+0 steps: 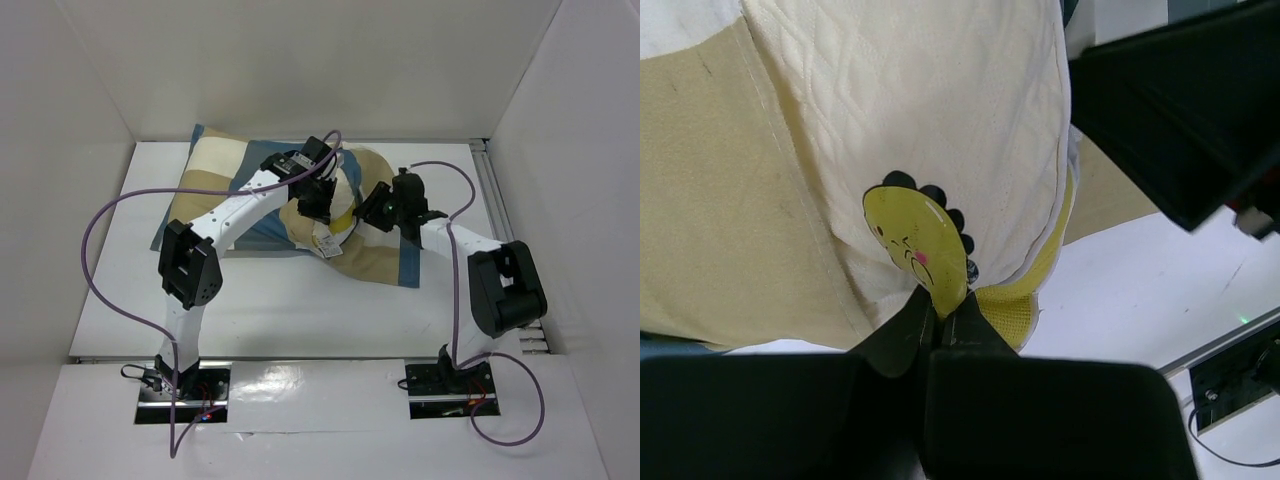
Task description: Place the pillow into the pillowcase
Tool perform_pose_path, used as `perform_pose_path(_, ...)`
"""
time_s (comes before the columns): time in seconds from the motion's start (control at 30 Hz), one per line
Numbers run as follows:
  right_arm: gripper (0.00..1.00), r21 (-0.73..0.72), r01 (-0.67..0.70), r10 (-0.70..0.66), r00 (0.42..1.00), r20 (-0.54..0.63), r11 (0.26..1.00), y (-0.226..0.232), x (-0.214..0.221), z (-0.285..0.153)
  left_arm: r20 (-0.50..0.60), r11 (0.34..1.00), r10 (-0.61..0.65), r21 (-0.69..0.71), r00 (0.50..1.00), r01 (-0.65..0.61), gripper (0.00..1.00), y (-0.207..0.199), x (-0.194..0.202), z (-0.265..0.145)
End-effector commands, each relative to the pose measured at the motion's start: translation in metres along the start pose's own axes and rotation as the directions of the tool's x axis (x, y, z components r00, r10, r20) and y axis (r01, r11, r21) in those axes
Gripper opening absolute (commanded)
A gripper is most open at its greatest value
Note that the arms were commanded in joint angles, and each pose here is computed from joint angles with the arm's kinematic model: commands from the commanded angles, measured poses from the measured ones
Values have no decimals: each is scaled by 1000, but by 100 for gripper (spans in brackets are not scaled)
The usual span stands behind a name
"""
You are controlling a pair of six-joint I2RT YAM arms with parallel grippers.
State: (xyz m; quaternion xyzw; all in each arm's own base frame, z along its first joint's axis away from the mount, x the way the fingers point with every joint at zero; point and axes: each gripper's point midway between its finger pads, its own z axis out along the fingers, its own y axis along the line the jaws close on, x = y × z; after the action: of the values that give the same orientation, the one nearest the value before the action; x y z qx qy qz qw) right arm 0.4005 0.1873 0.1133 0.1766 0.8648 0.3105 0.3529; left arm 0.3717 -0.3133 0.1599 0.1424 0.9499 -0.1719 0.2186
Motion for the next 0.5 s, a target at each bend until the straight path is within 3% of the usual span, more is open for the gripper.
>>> perform_pose_path(0.0, 51, -15, 28, -27, 994, 106, 999, 19, -30, 12, 94, 994, 24, 106, 995, -34, 0, -25, -23, -31)
perform_pose_path(0.37, 45, 69, 32, -40, 993, 115, 997, 13, -24, 43, 96, 991, 26, 126, 995, -38, 0, -29, -24, -31)
perform_pose_path(0.43, 41, 84, 36, -47, 991, 126, 996, 15, -26, 46, 96, 991, 26, 126, 995, -38, 0, -29, -24, -31)
perform_pose_path(0.47, 32, 110, 50, -65, 988, 138, 993, 15, -27, 49, 96, 991, 26, 126, 995, -38, 0, -29, -24, -31)
